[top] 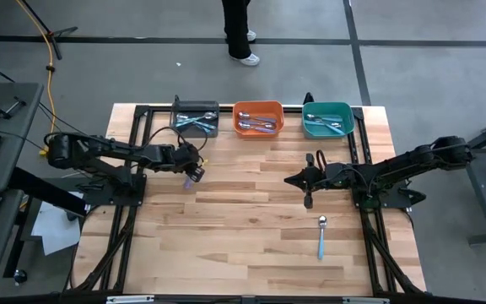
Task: Sort silverware by color (type)
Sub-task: Put the purple spoon into the orange bin
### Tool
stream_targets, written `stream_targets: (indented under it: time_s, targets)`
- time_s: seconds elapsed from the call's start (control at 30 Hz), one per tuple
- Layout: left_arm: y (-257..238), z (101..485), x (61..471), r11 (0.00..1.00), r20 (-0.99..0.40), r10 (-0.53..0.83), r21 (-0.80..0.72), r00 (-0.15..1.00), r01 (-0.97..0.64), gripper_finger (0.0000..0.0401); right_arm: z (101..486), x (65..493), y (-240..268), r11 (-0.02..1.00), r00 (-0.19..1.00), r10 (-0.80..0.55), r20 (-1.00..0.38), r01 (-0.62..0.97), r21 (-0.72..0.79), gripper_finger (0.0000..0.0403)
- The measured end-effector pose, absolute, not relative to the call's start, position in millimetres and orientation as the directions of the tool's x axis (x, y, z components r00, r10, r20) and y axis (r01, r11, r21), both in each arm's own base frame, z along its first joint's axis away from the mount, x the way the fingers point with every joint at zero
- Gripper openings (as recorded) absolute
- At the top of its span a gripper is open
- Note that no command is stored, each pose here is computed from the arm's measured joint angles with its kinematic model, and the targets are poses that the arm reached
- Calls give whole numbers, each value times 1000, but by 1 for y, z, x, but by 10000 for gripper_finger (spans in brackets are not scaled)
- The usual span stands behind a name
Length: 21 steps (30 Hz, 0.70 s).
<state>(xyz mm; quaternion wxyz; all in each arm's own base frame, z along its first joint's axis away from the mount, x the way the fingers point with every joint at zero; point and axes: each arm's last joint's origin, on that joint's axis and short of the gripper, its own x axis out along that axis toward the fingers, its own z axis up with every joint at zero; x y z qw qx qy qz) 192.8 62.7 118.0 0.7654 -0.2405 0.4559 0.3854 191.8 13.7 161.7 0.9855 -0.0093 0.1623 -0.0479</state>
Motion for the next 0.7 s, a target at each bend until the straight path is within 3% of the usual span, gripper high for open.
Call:
stream_targets:
  time_s: [0.13, 0.47, 0.7]
  targets:
    - [63, 118, 193, 618, -882, 371, 2, 290, -786, 114, 162, 192, 14, 995, 943, -98, -320, 91, -34, 0]
    - [52, 126, 197, 736, -860, 345, -1, 376, -677, 9, 161, 192, 14, 995, 942, -98, -322, 96, -19, 0]
    - [40, 139, 202, 782, -818, 335, -35, 467, -622, 2, 161, 192, 14, 995, 941, -98, -323, 96, -20, 0]
